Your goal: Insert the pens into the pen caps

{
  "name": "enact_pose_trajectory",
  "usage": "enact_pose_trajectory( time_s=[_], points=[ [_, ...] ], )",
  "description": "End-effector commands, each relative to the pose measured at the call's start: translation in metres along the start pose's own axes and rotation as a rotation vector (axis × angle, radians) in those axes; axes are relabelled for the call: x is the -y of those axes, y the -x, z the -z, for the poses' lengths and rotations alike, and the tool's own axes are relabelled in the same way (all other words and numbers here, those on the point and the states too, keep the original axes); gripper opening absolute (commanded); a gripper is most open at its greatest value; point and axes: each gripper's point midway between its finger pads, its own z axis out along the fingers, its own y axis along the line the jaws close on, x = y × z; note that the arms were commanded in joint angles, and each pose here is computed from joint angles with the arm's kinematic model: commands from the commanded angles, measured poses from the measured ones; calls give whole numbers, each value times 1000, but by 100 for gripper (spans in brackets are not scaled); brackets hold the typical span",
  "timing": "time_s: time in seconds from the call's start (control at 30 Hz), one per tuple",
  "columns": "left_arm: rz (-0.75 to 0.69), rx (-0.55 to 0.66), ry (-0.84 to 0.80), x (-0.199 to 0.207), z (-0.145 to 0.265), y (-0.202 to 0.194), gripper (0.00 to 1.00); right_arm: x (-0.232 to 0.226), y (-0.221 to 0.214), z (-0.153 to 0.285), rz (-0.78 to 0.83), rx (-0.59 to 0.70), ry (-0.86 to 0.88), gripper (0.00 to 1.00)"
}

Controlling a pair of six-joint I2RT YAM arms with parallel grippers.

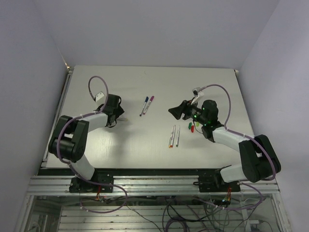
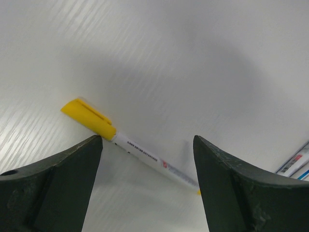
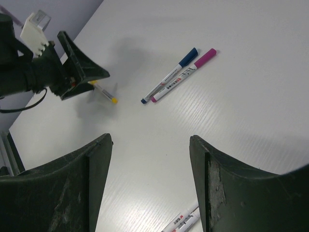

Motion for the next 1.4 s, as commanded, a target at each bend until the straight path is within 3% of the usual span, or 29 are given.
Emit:
enact_pose_trajectory(
  time_s=[0.0,0.23,0.33,0.5,0.6,1.37],
  points=[
    [-37,-114,-37,6,-25,-29,83,-4,6,-4,-2,17,24,65],
    [-117,-175,-96,35,-51,-37,69,-3,9,-3,8,28,15,65],
    [-134,-207,-139,47,-58,-42,47,-3,10,-1,10,35,8,65],
    [-163,-256,-207,63,-62,-51,36,-2,12,0,18,36,-5,65],
    [-171,-267,-241,69,-61,-54,8,-2,15,0,19,43,-8,65],
    [-482,-290,-333,138,-72,-68,7,-3,20,9,11,75,-32,65]
  ],
)
